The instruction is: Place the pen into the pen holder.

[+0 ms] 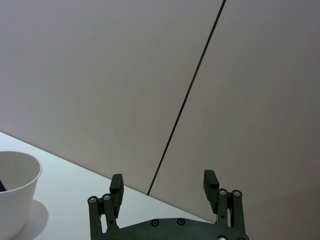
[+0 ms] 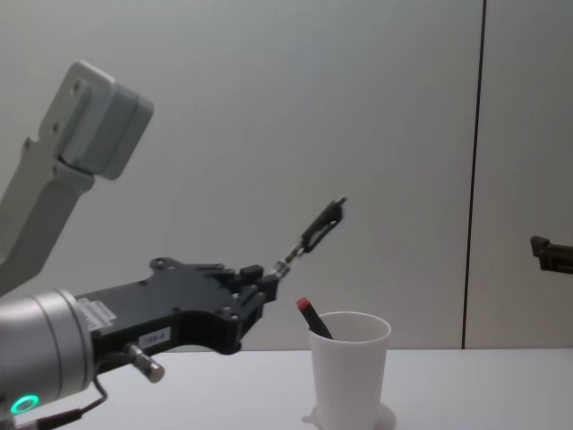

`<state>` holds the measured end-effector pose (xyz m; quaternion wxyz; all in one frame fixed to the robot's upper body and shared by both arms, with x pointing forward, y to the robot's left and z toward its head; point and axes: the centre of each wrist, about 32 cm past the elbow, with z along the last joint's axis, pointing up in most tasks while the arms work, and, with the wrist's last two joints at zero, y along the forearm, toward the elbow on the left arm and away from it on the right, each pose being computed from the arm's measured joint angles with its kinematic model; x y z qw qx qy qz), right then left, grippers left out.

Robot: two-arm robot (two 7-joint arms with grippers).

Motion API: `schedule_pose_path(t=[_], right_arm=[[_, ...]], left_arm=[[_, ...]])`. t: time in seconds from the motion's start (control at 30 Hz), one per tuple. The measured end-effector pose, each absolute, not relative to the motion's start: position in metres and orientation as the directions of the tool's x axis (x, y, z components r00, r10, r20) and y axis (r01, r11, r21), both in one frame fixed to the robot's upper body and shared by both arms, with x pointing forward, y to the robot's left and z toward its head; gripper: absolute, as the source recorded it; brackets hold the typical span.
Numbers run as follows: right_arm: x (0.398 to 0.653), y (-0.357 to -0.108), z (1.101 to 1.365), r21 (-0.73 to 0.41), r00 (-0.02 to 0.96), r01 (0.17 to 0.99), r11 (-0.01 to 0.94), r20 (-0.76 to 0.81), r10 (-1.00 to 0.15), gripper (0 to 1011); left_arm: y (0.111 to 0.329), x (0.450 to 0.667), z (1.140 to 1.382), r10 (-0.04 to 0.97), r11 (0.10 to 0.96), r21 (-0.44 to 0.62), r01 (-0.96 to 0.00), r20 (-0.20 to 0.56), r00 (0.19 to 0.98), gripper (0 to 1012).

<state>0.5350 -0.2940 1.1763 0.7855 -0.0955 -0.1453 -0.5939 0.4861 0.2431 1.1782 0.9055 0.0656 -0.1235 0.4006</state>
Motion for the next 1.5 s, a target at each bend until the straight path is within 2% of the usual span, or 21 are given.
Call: schedule_pose_path(t=[0.57,1.07,1.5], right_arm=[[0.535,-0.294,1.176,0.023,0.252,0.961,0.276,0.342,-0.905,1001],[0.535,-0.294,1.176,0.023,0.252,0.961,0.276,0.342,-0.905,1002],[0.535,-0.294,1.176,0.023,0.252,0.961,0.276,0.342,-0.905,1002]], left_arm=[[0.223,0.512,1.183,0.584,0.782,0.008,-0.623,0.339,0.737,126],[0.211,0.544,1.189,0.526,0.822,0.014,-0.569,0.365,0.769,126],[0.206,0.559,1.191,0.508,0.842,-0.019,-0.539,0.364,0.78,126]])
